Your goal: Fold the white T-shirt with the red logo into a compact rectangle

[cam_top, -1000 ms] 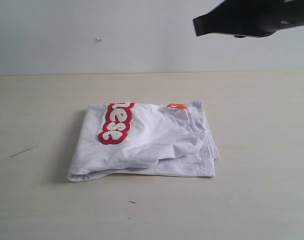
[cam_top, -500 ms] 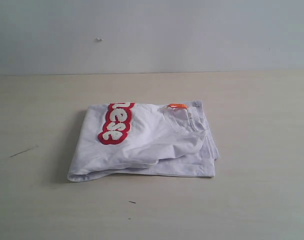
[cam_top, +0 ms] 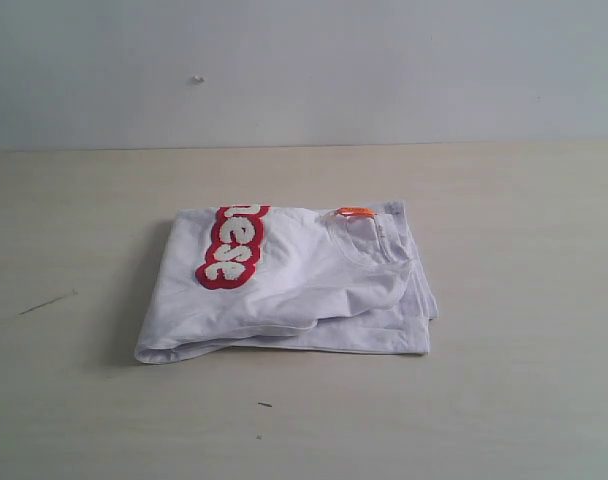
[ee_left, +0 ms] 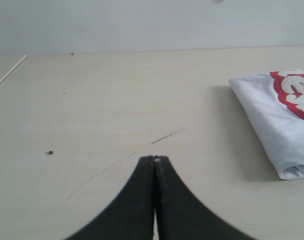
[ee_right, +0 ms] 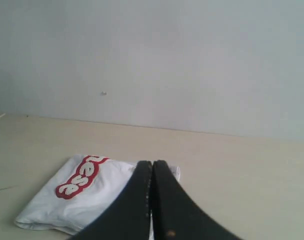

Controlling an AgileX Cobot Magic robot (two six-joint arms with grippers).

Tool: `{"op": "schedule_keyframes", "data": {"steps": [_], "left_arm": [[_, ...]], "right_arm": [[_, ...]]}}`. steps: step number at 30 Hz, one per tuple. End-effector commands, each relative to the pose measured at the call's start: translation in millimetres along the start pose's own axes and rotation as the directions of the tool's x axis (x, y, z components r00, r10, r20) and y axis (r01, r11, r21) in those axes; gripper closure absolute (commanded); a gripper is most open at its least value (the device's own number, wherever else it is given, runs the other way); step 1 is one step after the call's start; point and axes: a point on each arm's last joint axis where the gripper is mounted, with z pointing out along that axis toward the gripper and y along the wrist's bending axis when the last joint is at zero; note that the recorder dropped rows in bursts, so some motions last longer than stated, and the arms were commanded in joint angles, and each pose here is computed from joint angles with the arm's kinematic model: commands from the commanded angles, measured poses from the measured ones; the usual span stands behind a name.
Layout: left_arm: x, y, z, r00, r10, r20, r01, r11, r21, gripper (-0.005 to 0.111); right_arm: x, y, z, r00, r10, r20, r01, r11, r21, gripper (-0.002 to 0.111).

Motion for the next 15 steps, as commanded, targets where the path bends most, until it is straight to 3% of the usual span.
{"op": "schedule_keyframes", "data": {"steps": [1, 15], "left_arm": [[-0.1, -0.3, 0.0, 1.000, -0.006, 0.012, 0.006, 1.000, 0.003, 0.107], [-0.1, -0.3, 0.0, 1.000, -0.006, 0.012, 0.006, 1.000, 0.003, 0.107]], "right_arm": [[2.9, -2.5, -11.7, 0.999, 0.008, 0.036, -0.008, 1.000, -0.009, 0.108], [3.2, -3.2, -15.5, 0.999, 0.011, 0.051, -0.011, 1.000, -0.012, 0.108]]}}
